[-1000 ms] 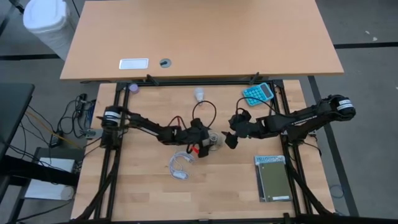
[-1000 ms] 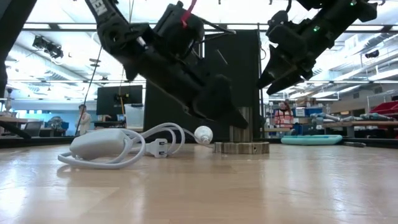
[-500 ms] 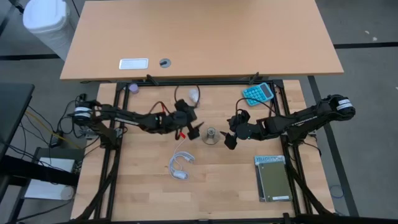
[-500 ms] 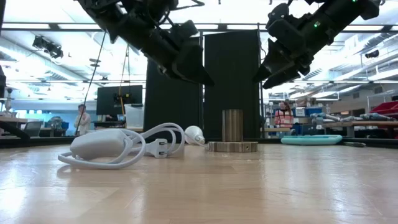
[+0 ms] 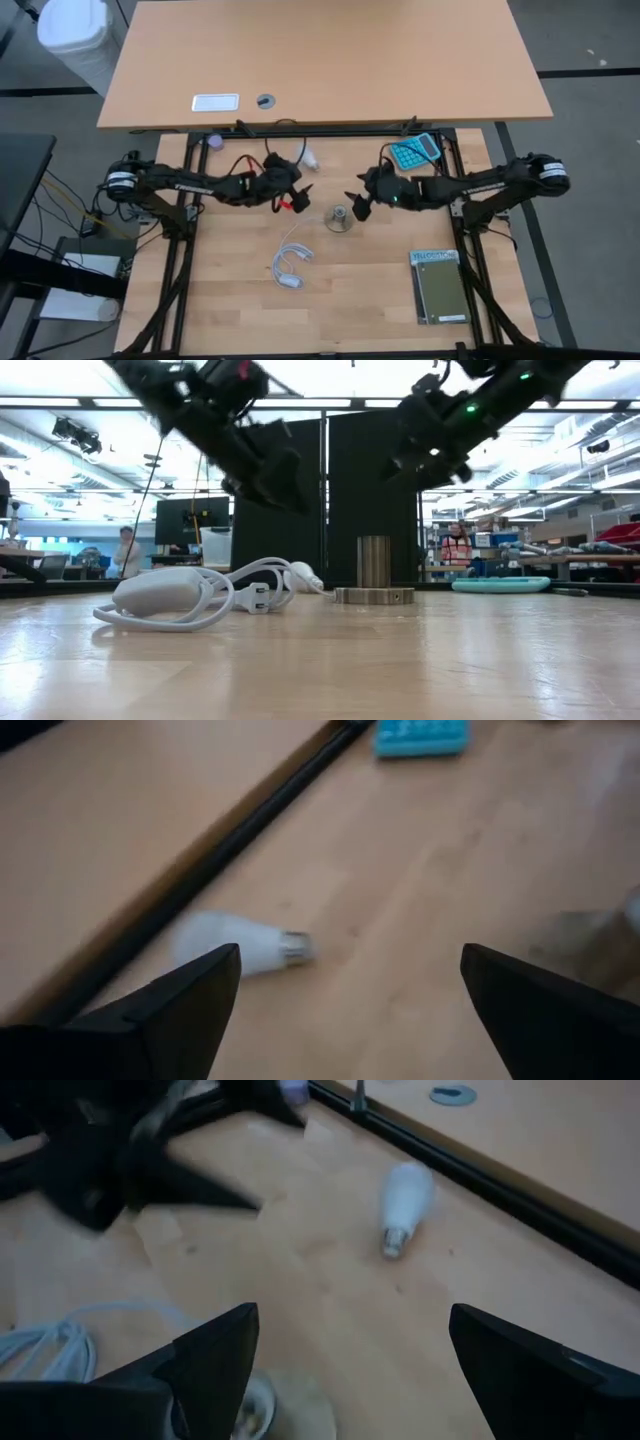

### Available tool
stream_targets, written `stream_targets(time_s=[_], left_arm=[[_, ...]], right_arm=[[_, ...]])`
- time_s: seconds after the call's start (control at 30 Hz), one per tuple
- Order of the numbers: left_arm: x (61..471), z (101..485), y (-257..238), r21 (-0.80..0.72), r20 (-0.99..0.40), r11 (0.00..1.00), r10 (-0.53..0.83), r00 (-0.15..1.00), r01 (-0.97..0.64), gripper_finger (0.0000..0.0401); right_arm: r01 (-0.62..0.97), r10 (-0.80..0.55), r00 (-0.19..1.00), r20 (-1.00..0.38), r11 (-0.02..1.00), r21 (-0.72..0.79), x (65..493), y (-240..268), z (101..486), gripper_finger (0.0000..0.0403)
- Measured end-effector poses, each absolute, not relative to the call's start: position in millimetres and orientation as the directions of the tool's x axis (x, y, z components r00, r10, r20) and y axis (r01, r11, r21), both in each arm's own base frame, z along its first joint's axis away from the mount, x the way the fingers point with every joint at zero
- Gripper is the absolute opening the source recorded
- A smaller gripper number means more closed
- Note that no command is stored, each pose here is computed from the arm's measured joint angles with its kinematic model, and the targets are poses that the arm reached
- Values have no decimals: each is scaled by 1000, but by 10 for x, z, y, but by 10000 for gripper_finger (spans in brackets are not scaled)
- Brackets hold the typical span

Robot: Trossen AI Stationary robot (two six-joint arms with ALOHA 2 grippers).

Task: Screw lightbulb
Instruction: Insert the lightbulb into the socket

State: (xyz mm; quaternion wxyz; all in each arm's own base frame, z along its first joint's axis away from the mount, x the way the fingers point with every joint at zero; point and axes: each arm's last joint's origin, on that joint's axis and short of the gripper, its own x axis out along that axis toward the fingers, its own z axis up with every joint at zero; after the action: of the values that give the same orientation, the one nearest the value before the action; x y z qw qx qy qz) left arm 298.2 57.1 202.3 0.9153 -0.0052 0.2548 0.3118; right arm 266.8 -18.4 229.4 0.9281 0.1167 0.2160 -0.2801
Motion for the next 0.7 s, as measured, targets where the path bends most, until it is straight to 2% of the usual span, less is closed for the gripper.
stream_targets(time_s=[0.13, 0.23, 0.47, 0.7], left_arm=[[2815, 1744, 505, 23, -380, 830, 523, 763, -557, 360], [2658, 1577, 468, -27, -338, 829, 518, 786, -559, 343], [2499, 1447, 444, -50, -303, 837, 508, 807, -545, 325], [2451, 1386, 415, -60, -297, 843, 496, 816, -535, 323]], right_arm=[[551, -455, 752, -477, 831, 75, 2812, -428, 2363, 329], [545, -459, 754, -471, 837, 57, 2936, -613, 2447, 329], [536, -445, 760, -474, 842, 68, 3254, -1119, 2552, 329], [594, -473, 682, -558, 803, 45, 3547, -1482, 2468, 329]])
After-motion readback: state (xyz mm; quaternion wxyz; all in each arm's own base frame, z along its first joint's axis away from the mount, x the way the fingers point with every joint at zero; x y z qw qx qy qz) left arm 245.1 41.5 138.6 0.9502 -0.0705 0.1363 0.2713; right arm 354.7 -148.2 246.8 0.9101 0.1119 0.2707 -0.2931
